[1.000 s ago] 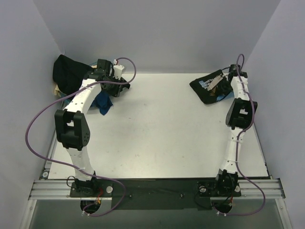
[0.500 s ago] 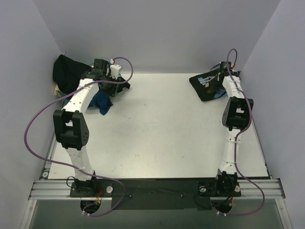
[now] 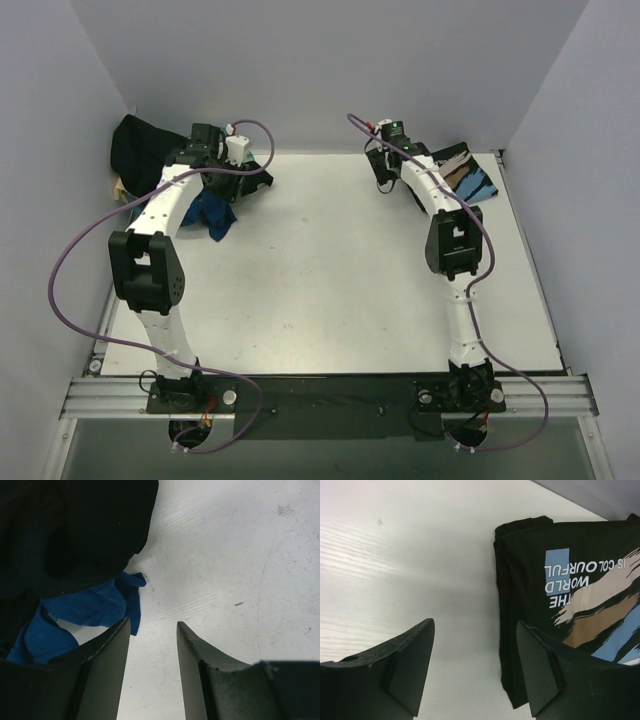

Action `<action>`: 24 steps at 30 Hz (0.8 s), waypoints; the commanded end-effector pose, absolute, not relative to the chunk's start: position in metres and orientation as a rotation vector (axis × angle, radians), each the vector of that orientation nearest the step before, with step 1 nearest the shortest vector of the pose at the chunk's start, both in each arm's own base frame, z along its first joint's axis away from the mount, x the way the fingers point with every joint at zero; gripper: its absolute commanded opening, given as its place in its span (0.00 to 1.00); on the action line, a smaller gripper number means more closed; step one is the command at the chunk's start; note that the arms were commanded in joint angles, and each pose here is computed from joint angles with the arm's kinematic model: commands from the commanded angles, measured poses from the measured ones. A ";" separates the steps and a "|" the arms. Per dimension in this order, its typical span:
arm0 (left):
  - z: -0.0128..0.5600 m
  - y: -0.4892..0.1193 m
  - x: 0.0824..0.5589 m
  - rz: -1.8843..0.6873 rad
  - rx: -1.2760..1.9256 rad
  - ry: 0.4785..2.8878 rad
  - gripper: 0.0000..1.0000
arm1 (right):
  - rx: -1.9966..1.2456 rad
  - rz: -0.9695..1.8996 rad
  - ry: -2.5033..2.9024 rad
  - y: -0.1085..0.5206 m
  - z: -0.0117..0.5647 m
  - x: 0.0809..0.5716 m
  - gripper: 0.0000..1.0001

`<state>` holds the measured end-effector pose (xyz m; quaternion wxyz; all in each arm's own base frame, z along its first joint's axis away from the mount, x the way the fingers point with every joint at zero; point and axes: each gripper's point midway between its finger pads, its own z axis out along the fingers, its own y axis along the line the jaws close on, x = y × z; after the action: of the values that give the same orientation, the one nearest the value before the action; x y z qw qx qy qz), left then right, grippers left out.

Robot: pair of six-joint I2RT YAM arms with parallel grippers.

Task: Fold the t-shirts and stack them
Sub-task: Put the neatly folded tshirt into the corner of the board with the right arm

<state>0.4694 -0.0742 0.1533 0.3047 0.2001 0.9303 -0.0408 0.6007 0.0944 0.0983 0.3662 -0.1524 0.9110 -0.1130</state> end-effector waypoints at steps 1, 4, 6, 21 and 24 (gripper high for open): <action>0.178 -0.072 0.463 -0.115 0.546 2.423 0.52 | -0.676 -0.570 2.393 0.030 0.076 0.597 0.61; 0.175 -0.072 0.466 -0.111 0.543 2.428 0.52 | -0.739 -0.513 2.424 0.038 0.056 0.592 0.59; 0.174 -0.072 0.467 -0.108 0.540 2.432 0.52 | -0.775 -0.573 2.455 0.033 0.041 0.588 0.58; 0.171 -0.062 0.469 -0.035 0.548 2.446 0.52 | -0.306 -0.575 2.305 0.044 0.051 0.647 0.00; 0.172 -0.060 0.468 -0.023 0.554 2.446 0.52 | 0.006 -0.476 2.160 0.033 0.083 0.672 0.00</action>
<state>0.4626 -0.0654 0.1496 0.2872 0.2054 0.9353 -0.0236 0.6415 0.0408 0.0334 0.3393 -0.1634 0.9015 -0.2132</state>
